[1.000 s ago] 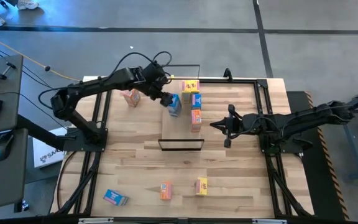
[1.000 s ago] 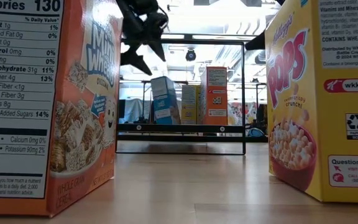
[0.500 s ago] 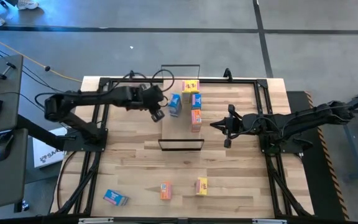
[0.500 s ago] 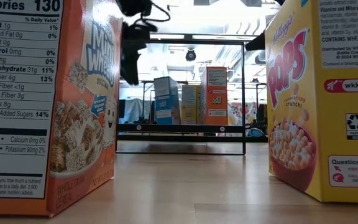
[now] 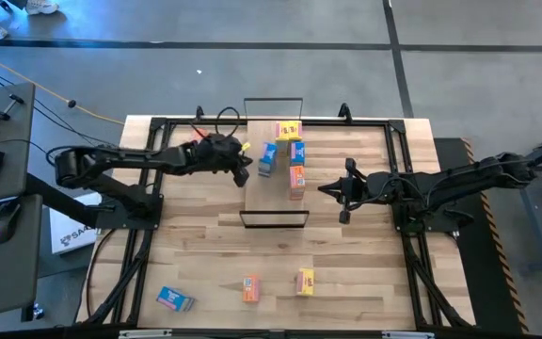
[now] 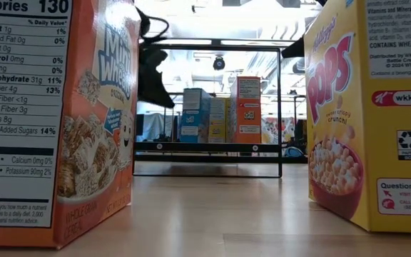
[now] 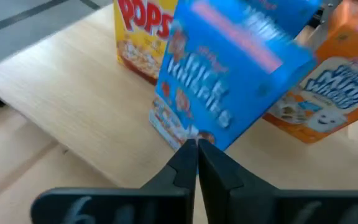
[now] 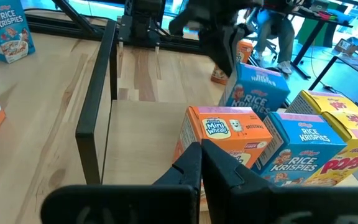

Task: Stack cereal on shelf
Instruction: Put the top blue cereal box on the shelf aligned with the other blue cereal box on the shelf

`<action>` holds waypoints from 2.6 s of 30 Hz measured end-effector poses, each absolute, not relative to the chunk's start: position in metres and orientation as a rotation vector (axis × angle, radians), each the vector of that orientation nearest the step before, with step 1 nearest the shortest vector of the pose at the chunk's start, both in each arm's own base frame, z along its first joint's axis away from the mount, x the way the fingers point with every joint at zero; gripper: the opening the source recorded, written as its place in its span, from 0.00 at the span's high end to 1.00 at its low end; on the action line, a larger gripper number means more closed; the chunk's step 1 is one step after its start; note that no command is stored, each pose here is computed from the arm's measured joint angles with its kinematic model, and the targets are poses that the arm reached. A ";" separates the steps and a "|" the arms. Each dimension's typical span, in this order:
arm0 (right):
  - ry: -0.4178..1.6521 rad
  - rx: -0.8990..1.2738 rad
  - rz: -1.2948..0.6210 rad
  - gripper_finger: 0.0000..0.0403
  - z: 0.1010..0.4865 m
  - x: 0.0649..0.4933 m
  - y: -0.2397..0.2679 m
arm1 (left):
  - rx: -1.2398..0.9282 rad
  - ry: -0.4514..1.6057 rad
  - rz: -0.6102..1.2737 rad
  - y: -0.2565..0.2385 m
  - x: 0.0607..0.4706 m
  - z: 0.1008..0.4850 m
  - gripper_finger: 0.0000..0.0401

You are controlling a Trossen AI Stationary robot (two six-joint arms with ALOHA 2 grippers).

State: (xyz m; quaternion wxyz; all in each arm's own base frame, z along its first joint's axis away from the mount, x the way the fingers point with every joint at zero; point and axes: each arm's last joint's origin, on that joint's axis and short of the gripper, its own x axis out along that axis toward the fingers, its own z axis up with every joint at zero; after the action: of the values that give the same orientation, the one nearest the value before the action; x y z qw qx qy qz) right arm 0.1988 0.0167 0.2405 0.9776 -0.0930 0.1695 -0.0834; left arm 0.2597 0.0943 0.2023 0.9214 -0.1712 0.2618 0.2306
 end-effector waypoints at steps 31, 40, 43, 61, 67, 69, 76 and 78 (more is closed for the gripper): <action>0.344 -0.188 -0.168 1.00 0.240 0.199 0.017 | -0.351 0.443 0.504 0.112 0.285 0.171 0.99; 0.345 -0.188 -0.168 1.00 0.240 0.199 0.017 | -0.338 0.385 0.543 0.117 0.286 0.176 0.99; 0.344 -0.188 -0.168 1.00 0.240 0.199 0.017 | -0.329 0.375 0.540 0.118 0.286 0.177 0.99; 0.339 -0.187 -0.169 1.00 0.241 0.199 0.017 | -0.360 0.295 0.504 0.120 0.297 0.169 0.99; 0.338 -0.187 -0.168 1.00 0.241 0.199 0.017 | -0.384 0.279 0.483 0.116 0.299 0.170 0.99; 0.338 -0.187 -0.168 1.00 0.241 0.199 0.017 | -0.389 0.284 0.471 0.112 0.300 0.170 0.99; 0.339 -0.187 -0.169 1.00 0.241 0.199 0.017 | -0.396 0.370 0.504 0.102 0.301 0.160 0.99; 0.339 -0.188 -0.169 1.00 0.241 0.199 0.017 | -0.397 0.360 0.500 0.102 0.302 0.158 0.99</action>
State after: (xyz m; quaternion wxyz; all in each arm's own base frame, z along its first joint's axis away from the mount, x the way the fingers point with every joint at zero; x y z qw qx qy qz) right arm 0.1989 0.0167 0.2408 0.9778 -0.0931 0.1680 -0.0837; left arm 0.3023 0.1018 0.1583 0.9335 -0.1941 0.1762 0.2446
